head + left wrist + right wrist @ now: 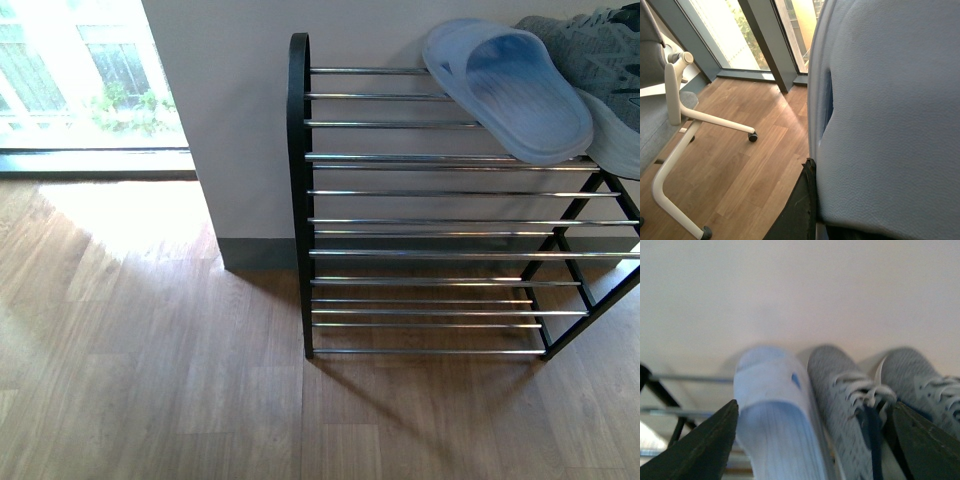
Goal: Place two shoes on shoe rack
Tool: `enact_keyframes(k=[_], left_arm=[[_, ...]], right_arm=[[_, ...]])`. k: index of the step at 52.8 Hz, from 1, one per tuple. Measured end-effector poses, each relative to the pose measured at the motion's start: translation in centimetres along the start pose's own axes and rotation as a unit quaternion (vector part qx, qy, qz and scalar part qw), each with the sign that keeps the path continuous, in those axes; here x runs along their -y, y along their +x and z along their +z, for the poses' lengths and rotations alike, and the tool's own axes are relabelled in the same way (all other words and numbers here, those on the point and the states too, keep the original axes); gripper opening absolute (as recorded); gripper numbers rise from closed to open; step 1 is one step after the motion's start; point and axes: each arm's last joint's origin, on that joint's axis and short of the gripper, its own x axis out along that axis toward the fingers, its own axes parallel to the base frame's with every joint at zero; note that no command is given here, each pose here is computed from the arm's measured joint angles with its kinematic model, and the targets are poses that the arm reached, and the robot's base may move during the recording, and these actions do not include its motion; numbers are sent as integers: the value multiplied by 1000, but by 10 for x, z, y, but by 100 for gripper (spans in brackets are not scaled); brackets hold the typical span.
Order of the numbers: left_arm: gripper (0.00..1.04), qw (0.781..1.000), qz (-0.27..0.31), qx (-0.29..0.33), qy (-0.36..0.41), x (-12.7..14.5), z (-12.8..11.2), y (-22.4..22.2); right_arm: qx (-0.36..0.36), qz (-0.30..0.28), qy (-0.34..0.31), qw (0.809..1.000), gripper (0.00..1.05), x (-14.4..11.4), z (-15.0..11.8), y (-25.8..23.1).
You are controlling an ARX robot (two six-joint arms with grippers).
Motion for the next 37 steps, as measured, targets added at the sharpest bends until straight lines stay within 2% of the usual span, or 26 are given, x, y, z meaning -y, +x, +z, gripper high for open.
enact_keyframes(k=[6, 9, 13, 16, 27, 37], left_arm=[[2, 1000, 0, 0, 0, 0, 0, 0], [2, 1000, 0, 0, 0, 0, 0, 0], [2, 1000, 0, 0, 0, 0, 0, 0], [2, 1000, 0, 0, 0, 0, 0, 0], [2, 1000, 0, 0, 0, 0, 0, 0], [2, 1000, 0, 0, 0, 0, 0, 0]], right_arm=[[64, 3, 12, 998, 69, 8, -21, -22], [86, 7, 16, 996, 56, 15, -31, -44], [100, 4, 18, 995, 45, 22, -33, -62], [105, -2, 19, 994, 32, 30, -37, -80], [90, 2, 18, 996, 2, 38, -57, -112], [95, 0, 20, 995, 1, 46, -68, -143]])
